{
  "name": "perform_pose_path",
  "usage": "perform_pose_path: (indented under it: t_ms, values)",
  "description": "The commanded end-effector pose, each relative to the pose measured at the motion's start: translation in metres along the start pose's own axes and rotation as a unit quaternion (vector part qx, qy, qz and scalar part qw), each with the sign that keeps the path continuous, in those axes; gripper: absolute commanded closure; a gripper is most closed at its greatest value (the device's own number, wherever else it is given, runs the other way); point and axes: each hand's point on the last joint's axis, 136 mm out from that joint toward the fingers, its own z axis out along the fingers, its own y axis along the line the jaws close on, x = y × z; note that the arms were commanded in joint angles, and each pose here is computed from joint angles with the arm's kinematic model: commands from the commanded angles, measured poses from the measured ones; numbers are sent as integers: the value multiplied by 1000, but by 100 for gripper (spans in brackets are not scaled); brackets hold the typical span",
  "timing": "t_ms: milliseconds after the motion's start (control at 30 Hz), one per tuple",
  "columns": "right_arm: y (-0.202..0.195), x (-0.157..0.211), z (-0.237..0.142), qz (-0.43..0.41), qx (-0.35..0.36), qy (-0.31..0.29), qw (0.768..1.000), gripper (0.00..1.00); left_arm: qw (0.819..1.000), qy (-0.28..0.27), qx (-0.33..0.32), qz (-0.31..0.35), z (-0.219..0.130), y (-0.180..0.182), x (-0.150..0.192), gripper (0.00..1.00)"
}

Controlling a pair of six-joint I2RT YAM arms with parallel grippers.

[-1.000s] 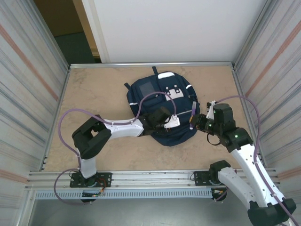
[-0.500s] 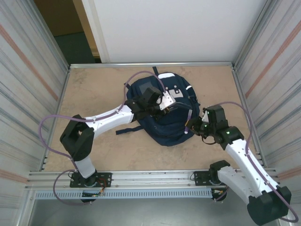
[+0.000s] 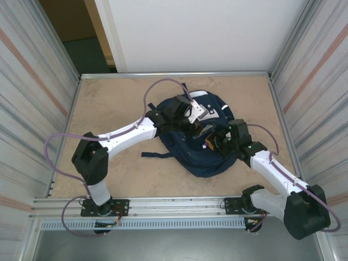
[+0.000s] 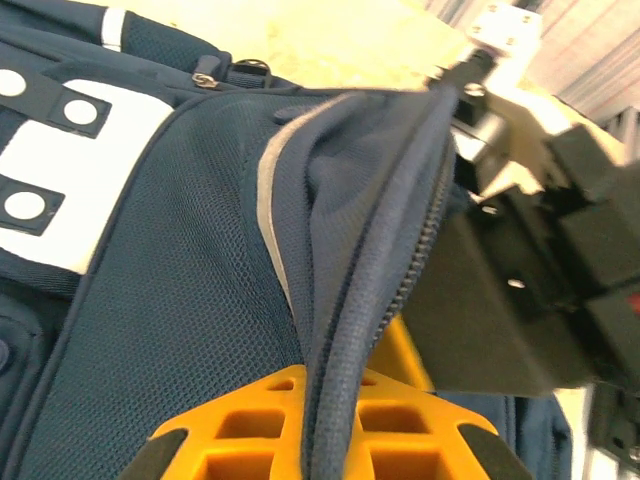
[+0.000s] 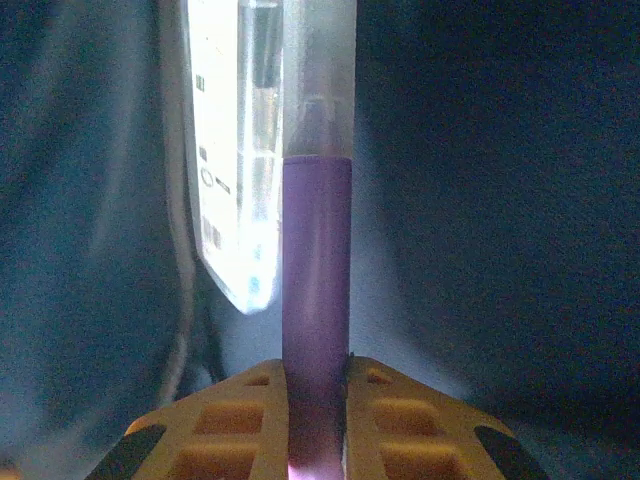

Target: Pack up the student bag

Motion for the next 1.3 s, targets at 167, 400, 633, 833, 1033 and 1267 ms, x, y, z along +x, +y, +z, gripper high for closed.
perform_pose_path:
  t_ms: [167, 400, 633, 833, 1033, 1267]
  values:
    - [16, -18, 3, 31, -14, -70, 997, 63, 993, -82, 78, 26, -20, -46, -47, 100]
    - [15, -11, -4, -9, -4, -64, 998, 55, 994, -73, 70, 27, -17, -39, -35, 100]
    - [12, -7, -34, -80, 9, -79, 994, 56, 995, -71, 48, 42, -12, -20, -22, 84]
    - [-16, -15, -81, -153, 71, -138, 976, 41, 994, -7, 10, 109, -12, -4, 26, 65]
    - [-39, -21, -106, -193, 98, -152, 964, 36, 992, -16, -6, 124, -49, -11, 45, 49]
    - [-33, -29, -82, -170, 89, -92, 977, 33, 986, 31, -149, -66, -62, 72, 55, 43]
